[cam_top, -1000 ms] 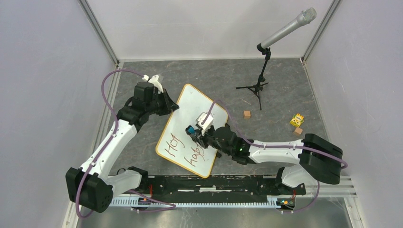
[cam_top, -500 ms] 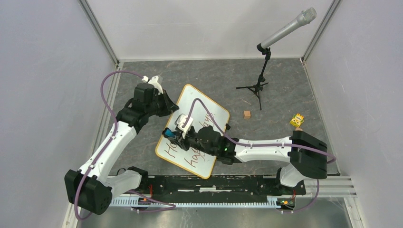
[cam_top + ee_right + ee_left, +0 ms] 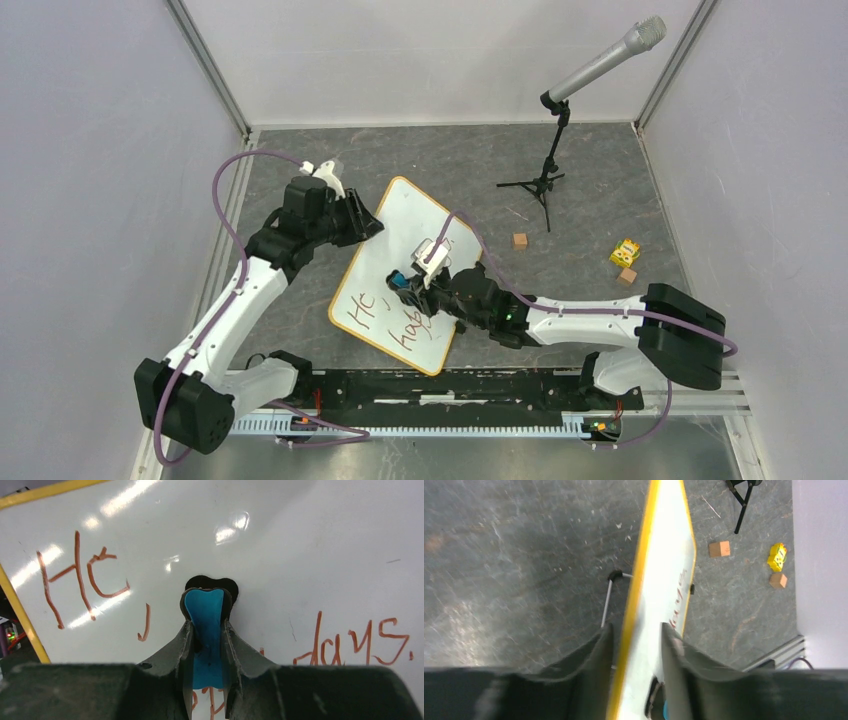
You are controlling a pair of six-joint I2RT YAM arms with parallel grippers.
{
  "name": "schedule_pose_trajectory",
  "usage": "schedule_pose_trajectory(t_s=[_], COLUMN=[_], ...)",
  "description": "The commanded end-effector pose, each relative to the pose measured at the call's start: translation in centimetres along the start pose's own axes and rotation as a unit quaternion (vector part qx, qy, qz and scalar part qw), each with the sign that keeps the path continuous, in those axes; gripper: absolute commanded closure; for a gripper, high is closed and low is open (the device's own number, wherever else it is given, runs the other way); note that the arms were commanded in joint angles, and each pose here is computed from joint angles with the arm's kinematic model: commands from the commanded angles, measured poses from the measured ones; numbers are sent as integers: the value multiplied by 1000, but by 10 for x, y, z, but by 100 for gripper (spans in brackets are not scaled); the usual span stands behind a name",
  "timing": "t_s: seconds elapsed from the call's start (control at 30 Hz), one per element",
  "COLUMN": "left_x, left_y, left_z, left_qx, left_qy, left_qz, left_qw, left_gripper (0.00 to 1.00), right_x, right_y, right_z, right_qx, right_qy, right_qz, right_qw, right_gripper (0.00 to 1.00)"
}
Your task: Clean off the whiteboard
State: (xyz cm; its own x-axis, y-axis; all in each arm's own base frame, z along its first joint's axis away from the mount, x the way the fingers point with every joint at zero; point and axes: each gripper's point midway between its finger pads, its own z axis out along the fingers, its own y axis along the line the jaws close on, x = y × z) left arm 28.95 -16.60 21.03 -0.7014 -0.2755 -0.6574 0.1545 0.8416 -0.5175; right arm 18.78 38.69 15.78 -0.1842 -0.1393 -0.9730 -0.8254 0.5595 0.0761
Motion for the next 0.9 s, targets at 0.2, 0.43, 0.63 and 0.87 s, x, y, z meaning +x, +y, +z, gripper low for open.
schedule_pose_trajectory(t_s=[0.2, 0.43, 0.63, 0.87], left_x=[22, 50, 69, 68], left_y=[15, 32, 32, 28], left_z=[-42, -57, -53, -55], left_qx=[-27, -35, -14, 3], left_qy=[20, 38, 70, 59], left_qz=[4, -7, 2, 16], left_qw=[999, 999, 997, 998], left_gripper=[11, 11, 32, 61], right_x=[31, 17, -1, -13], right_y=[-18, -13, 13, 66], right_z=[-14, -11, 2, 20], right_qx=[31, 19, -12, -64], right_qy=[54, 47, 36, 32], right_qz=[-18, -29, -36, -44], right_qw=[998, 998, 999, 996], right_gripper=[100, 100, 99, 99])
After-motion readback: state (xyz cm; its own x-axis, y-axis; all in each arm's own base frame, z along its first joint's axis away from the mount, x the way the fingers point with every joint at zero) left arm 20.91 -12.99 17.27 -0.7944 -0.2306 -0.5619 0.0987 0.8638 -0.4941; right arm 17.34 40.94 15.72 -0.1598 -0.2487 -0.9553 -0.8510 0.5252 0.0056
